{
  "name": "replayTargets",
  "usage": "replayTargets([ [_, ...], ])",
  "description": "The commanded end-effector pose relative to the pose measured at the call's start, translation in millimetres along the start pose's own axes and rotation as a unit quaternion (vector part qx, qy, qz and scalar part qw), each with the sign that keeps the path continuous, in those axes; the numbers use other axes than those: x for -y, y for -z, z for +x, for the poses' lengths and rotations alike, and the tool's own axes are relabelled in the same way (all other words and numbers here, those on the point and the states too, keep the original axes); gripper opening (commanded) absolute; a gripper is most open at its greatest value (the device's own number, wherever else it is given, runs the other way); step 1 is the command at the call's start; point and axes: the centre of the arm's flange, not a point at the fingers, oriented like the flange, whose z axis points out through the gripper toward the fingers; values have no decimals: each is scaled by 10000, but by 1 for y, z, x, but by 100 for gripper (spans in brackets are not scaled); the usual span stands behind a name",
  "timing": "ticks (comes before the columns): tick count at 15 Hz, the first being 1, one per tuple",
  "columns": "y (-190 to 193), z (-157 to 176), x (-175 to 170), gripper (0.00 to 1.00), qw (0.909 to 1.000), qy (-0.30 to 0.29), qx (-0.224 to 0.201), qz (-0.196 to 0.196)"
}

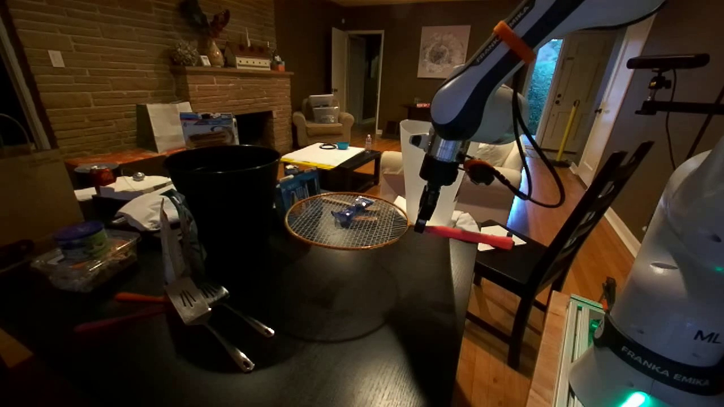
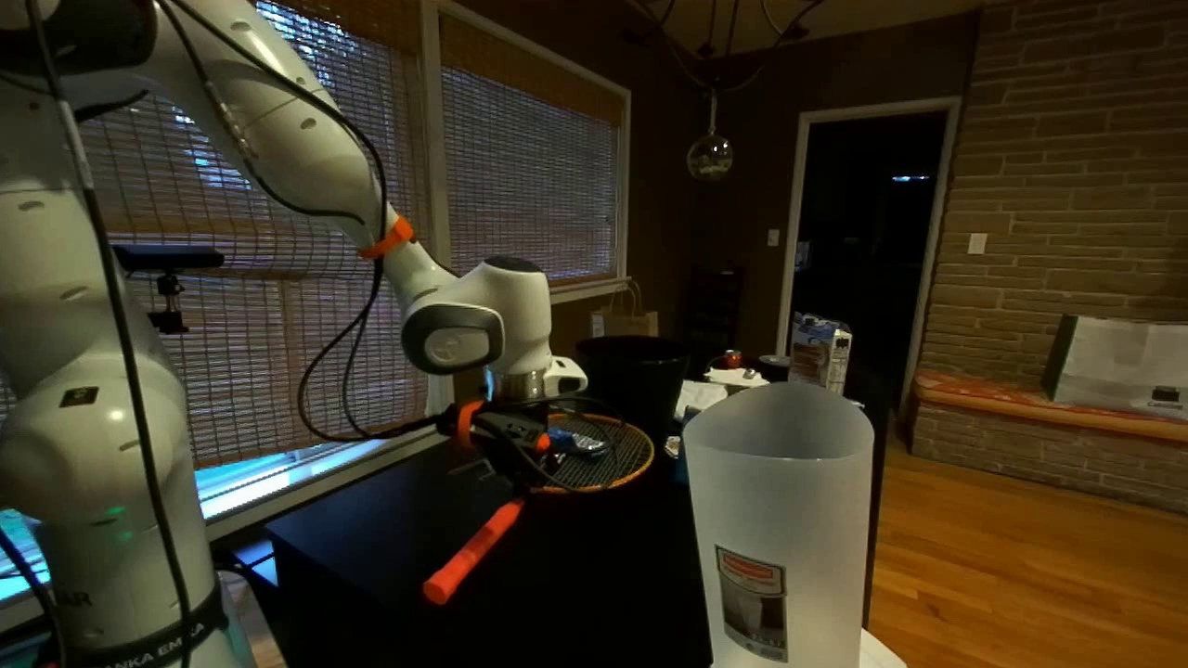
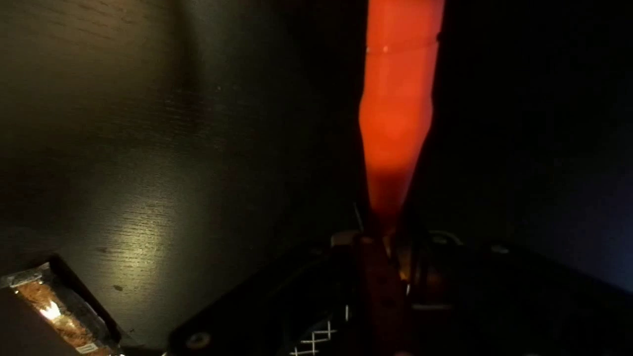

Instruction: Put the chocolate bar inside the trash can using the racket

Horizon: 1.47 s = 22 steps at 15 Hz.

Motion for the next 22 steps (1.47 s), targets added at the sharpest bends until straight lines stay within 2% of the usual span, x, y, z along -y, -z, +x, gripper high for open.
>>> replayTargets([
  [1, 30, 4, -1, 4, 9996, 245, -17, 112],
  [10, 76, 34, 0, 4, 9975, 700, 17, 92],
  [22, 133, 91, -3, 4, 9960, 860, 22, 225],
])
